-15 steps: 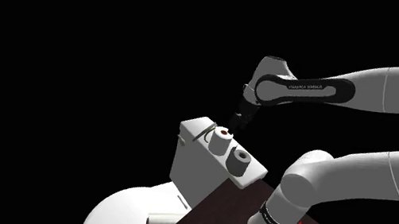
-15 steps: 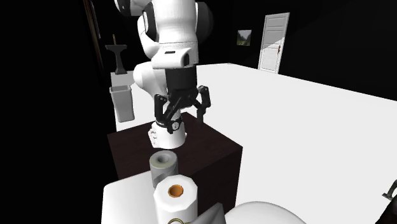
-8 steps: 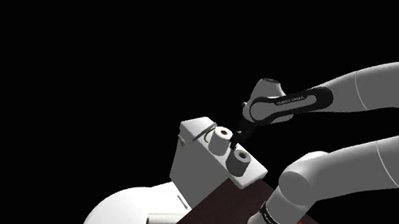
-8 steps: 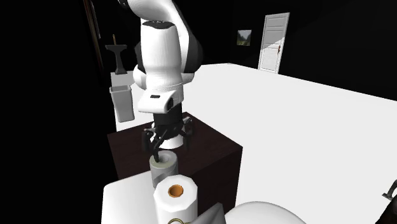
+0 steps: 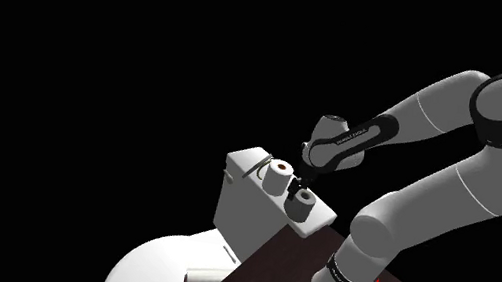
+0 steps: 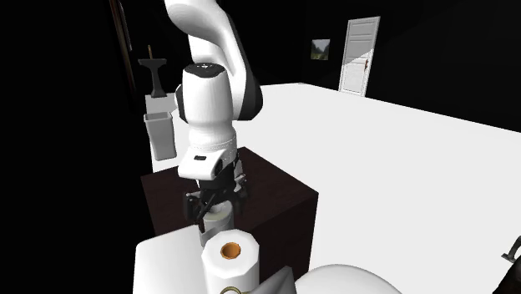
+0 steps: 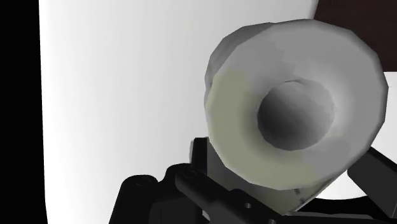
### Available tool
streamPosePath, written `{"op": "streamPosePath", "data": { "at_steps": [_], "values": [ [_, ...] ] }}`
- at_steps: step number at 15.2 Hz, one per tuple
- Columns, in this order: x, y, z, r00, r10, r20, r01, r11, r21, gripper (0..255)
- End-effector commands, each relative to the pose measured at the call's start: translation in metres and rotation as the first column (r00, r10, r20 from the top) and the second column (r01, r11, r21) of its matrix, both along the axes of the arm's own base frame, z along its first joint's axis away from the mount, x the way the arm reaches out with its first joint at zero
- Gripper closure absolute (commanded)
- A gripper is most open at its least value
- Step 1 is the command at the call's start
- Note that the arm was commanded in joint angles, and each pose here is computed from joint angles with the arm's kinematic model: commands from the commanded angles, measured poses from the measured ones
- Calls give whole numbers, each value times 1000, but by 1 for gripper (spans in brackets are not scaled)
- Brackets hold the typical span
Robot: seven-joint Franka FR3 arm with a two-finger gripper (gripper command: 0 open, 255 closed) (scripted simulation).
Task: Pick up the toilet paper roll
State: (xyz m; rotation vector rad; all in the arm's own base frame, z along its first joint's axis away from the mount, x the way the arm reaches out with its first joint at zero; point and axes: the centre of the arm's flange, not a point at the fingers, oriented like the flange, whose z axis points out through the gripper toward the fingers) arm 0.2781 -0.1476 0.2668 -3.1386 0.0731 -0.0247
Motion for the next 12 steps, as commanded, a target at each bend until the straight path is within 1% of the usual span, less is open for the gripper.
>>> {"op": "streamPosePath", "data": {
  "at_steps": [1, 3, 4, 12],
  "values": [
    [1, 0, -11, 1000, 0, 1, 0, 1000, -1, 0],
    [1, 0, -14, 1000, 0, 1, 0, 1000, -1, 0],
    [1, 0, -14, 1000, 0, 1, 0, 1000, -1, 255],
    [1, 0, -14, 1000, 0, 1, 0, 1000, -1, 255]
  ]
}}
